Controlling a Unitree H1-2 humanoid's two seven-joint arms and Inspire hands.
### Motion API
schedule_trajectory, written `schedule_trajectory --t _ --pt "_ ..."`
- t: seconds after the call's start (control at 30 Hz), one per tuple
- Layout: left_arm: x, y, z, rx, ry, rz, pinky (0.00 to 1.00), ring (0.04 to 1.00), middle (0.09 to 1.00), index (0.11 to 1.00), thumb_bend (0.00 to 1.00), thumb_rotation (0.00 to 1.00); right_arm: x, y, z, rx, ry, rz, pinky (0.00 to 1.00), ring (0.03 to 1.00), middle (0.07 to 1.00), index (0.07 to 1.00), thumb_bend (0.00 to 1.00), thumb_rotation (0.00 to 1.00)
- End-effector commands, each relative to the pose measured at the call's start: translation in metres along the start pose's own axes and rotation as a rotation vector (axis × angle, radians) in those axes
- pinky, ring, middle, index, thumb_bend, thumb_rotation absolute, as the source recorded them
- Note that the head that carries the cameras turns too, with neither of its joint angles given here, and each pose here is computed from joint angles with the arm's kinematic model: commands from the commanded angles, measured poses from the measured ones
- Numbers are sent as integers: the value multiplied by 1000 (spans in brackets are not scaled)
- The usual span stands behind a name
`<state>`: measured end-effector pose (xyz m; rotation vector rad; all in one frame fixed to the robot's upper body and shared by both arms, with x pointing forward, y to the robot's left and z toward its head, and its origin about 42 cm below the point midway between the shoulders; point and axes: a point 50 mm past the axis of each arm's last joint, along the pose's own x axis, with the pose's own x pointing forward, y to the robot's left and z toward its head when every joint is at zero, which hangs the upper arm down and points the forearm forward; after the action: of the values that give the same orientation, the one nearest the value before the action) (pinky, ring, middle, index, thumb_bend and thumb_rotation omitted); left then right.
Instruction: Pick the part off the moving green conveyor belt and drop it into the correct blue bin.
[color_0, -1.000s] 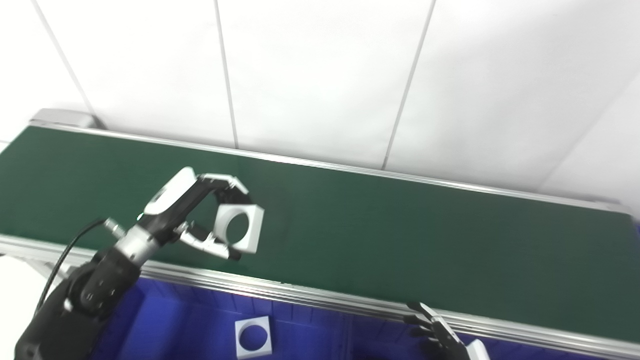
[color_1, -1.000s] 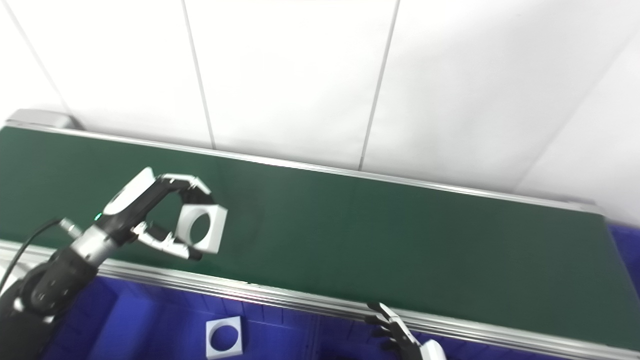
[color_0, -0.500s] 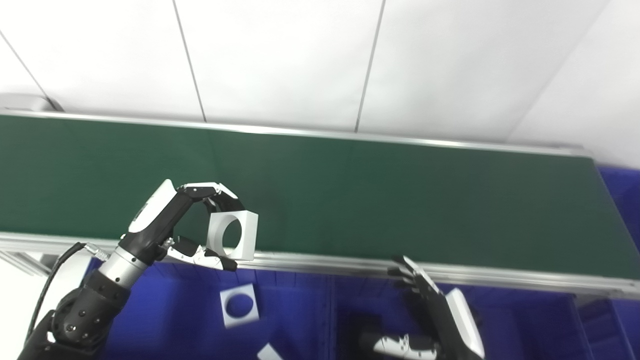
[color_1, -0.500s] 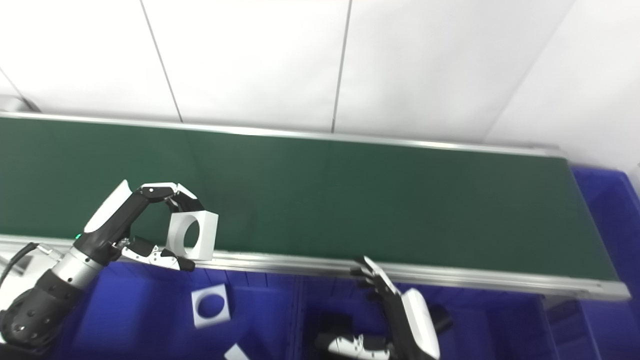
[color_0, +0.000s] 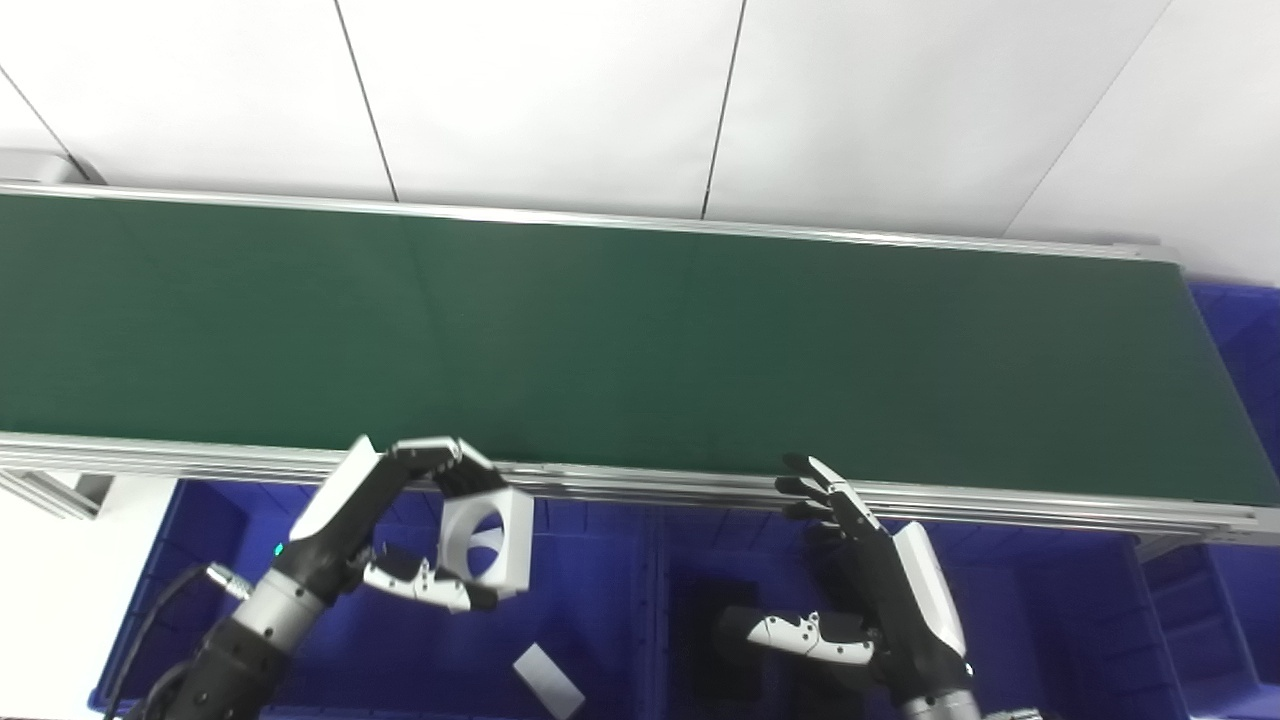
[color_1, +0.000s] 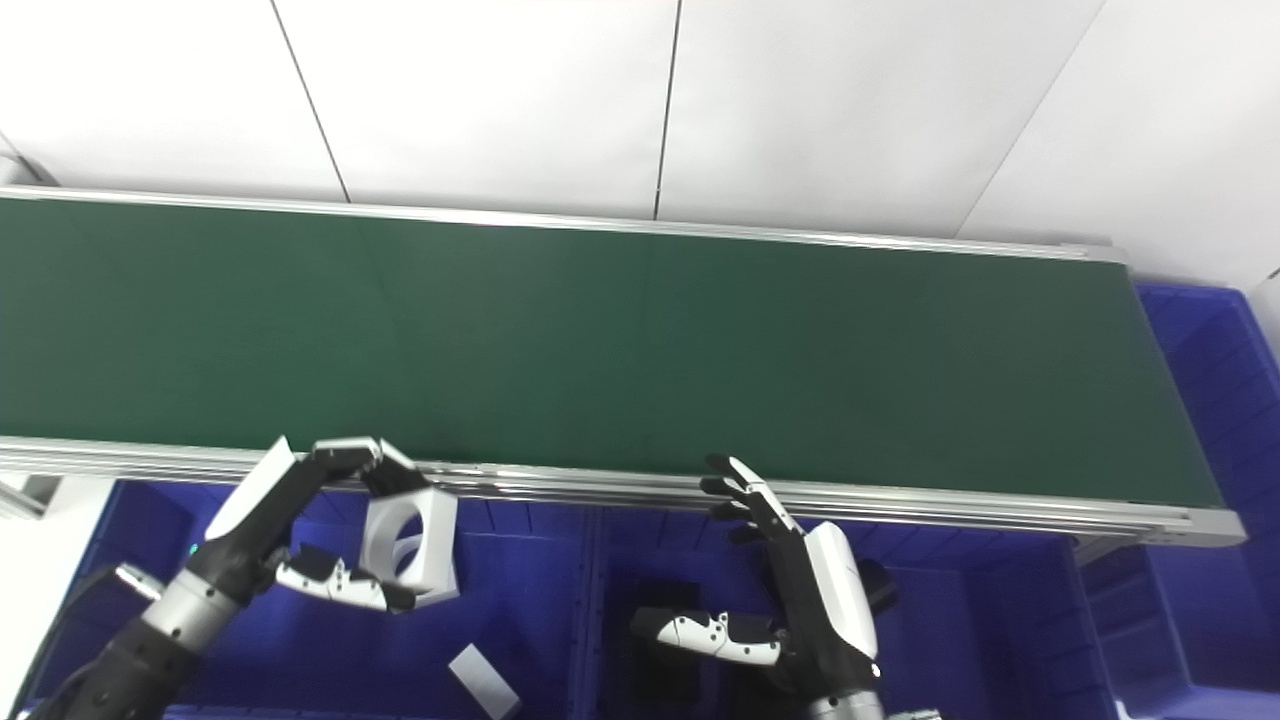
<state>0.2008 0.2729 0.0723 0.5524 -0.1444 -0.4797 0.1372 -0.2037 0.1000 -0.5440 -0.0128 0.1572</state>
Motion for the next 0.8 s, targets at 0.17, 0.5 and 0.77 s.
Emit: schedule_trajectory --t 0.17,0.5,0.77 --pt "-4 -4 -1 -13 -33 -7 433 465 505 469 500 0 0 -7 10 2 -29 -19 623 713 788 871 845 354" --pt "-5 -13 -9 -14 15 -41 432 453 505 475 499 0 0 -7 10 -9 -22 -13 617 705 783 867 849 369" --pt "0 -11 -8 0 52 -118 510 482 506 473 498 0 1 -7 10 -7 -22 -10 610 705 786 867 847 367"
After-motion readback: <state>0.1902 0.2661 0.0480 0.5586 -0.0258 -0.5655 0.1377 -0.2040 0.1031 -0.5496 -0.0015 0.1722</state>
